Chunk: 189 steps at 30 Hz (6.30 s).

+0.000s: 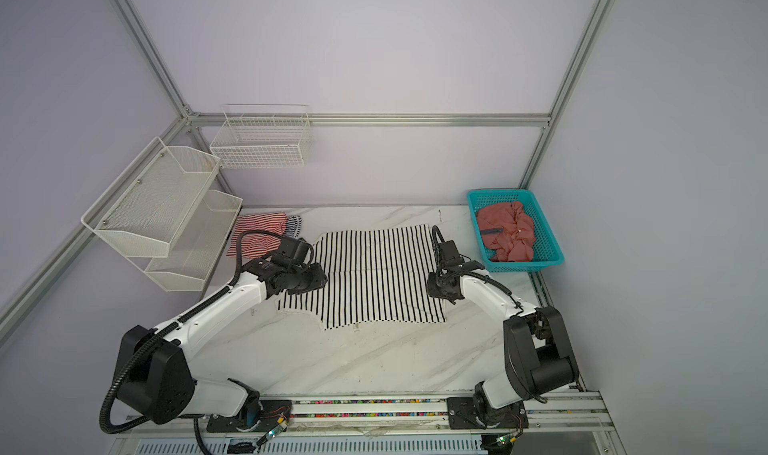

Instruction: Fold and stack the tank tops

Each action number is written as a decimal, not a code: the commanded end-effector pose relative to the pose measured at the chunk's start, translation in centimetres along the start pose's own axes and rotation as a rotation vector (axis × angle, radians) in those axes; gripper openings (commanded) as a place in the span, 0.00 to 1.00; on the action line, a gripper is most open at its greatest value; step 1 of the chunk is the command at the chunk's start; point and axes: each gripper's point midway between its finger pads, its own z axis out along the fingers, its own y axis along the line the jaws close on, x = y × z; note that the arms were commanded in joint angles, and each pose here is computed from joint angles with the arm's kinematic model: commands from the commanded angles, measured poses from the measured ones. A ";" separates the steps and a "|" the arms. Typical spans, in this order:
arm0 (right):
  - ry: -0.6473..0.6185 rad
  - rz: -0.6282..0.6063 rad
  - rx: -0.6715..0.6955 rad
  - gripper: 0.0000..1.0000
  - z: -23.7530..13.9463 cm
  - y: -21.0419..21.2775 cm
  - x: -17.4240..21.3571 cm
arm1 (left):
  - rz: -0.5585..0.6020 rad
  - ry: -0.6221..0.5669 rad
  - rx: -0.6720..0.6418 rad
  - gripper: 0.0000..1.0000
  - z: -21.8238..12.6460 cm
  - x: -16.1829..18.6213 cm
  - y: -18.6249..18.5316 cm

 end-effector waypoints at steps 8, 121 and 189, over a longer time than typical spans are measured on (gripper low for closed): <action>0.119 0.067 0.146 0.29 -0.3 -2.8 4.6 | 0.033 0.231 -0.087 0.43 2.6 8.6 1.2; -0.005 0.026 0.150 0.00 2.3 -0.4 -7.1 | 0.076 0.138 -0.150 0.00 5.1 -4.3 -0.2; 0.044 0.011 -0.100 0.05 8.2 7.0 -7.0 | 0.069 0.232 -0.085 0.24 9.2 -1.8 -2.9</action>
